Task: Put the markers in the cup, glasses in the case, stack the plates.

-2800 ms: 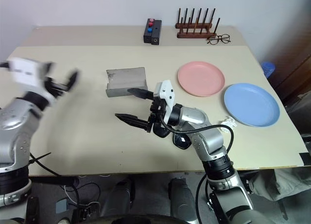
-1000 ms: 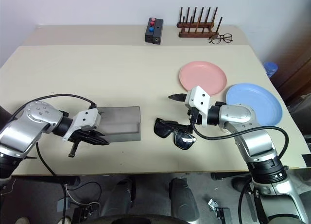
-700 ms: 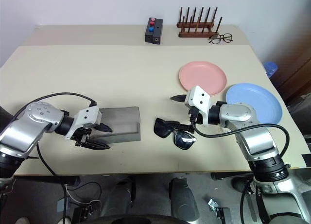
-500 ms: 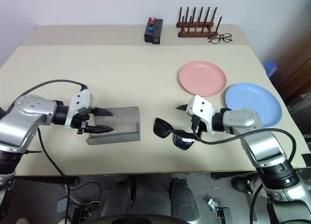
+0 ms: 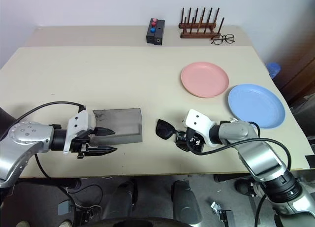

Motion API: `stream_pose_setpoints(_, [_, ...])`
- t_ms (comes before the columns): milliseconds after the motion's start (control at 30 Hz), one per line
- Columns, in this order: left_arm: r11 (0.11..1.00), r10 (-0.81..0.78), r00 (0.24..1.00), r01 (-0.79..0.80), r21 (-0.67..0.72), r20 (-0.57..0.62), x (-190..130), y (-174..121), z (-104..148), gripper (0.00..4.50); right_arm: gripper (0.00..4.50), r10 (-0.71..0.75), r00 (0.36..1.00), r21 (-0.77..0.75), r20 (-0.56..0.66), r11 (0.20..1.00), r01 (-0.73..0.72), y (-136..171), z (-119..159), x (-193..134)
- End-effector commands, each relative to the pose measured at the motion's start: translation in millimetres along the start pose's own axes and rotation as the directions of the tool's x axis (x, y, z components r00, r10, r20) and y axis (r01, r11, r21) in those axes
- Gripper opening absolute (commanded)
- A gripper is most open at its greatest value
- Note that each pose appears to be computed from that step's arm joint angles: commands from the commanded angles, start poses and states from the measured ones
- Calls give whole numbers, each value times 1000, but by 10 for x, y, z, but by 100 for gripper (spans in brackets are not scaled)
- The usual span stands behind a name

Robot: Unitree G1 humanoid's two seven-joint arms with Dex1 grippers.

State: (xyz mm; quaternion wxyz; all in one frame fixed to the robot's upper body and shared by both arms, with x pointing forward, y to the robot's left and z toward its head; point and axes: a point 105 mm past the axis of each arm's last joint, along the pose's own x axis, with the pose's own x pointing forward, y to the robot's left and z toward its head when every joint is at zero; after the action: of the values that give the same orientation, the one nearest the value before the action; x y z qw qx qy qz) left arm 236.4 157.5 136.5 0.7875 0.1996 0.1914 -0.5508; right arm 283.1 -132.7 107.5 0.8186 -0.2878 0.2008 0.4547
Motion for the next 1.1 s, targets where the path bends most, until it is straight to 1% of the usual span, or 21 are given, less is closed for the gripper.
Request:
stream_pose_setpoints(33, [999, 14, 1000, -14, 30, 27, -20, -65, 91, 289, 450, -55, 998, -20, 11, 998, 55, -44, 155, 0])
stream_pose_setpoints(267, [1000, 24, 999, -24, 8, 45, -2, -99, 105, 289, 450, -131, 990, -64, -52, 990, 127, -161, 151, -26])
stream_pose_setpoints(433, [1000, 26, 999, -26, 6, 40, 6, -102, 93, 289, 450, -171, 984, -123, -58, 979, 163, -243, 199, -52])
stream_pose_setpoints(500, [1000, 26, 999, -27, 8, 43, 11, -98, 101, 294, 399, -171, 984, -140, -57, 977, 161, -244, 216, -53])
stream_pose_setpoints(533, [1000, 27, 999, -27, 8, 44, 14, -96, 105, 294, 366, -171, 984, -149, -57, 976, 161, -244, 222, -53])
stream_pose_setpoints(600, [1000, 27, 999, -27, 9, 47, 21, -95, 112, 294, 268, -171, 983, -179, -61, 971, 158, -242, 226, -53])
stream_pose_setpoints(767, [1000, 26, 998, -26, 10, 52, 34, -100, 117, 294, 2, -170, 983, -241, -64, 959, 150, -237, 232, -47])
stream_pose_setpoints(1100, [1000, 30, 998, -30, 4, 62, 56, -110, 127, 294, 2, -168, 984, -295, -56, 944, 144, -231, 244, -7])
